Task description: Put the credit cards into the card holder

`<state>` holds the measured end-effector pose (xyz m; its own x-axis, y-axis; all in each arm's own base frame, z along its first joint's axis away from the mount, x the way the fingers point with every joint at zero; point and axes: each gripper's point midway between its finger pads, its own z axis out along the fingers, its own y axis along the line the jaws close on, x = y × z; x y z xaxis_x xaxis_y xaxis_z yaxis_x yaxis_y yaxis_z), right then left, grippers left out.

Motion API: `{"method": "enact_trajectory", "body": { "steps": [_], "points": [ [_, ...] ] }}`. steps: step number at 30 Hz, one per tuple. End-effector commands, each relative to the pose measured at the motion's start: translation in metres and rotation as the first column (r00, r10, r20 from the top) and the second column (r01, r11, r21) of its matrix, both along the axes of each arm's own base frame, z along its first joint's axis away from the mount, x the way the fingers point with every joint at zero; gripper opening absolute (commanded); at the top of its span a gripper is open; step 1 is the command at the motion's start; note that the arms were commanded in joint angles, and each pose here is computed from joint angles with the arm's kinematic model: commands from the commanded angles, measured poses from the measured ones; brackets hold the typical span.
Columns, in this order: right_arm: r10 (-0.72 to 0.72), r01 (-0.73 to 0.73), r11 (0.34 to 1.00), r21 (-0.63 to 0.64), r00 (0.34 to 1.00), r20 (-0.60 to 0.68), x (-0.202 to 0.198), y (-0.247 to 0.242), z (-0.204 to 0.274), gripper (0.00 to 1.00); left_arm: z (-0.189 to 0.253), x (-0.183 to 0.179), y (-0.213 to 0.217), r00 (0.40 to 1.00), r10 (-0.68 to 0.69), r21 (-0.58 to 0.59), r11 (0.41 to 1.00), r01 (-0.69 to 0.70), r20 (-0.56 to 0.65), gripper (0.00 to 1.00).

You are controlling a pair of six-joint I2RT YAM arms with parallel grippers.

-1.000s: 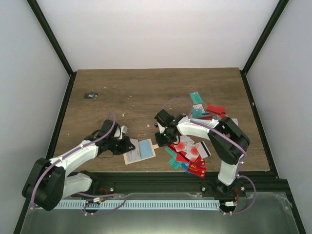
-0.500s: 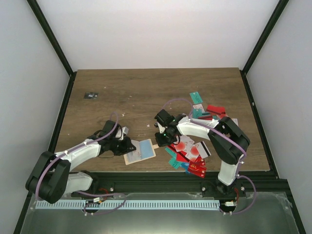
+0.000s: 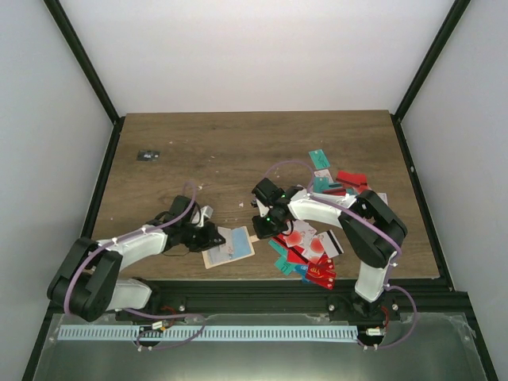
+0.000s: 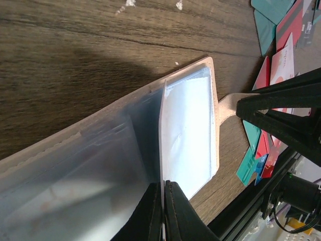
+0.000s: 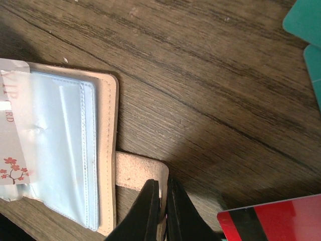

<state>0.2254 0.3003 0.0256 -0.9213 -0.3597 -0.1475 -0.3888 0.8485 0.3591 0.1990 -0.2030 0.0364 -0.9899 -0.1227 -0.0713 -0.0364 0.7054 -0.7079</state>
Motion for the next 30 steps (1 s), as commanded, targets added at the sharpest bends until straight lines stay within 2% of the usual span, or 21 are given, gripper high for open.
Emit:
{"method": "enact_trajectory", "body": {
  "steps": [1, 18, 30],
  "points": [
    [0.008, -0.008, 1.000, 0.019, 1.000, -0.016, -0.004, 0.005, 0.000, 0.01, -0.002, 0.001, -0.003, 1.000, -0.008, -0.021, 1.000, 0.008, 0.010, 0.04],
    [-0.017, 0.018, 1.000, 0.009, 0.999, -0.042, -0.005, 0.005, -0.006, 0.01, -0.009, 0.002, -0.008, 1.000, -0.007, -0.060, 0.998, 0.008, 0.010, 0.04],
    [-0.149, 0.144, 0.988, -0.058, 0.983, -0.106, -0.011, -0.007, -0.020, 0.01, -0.015, 0.000, -0.018, 0.999, 0.036, -0.080, 0.996, -0.038, -0.027, 0.04]
  ]
}}
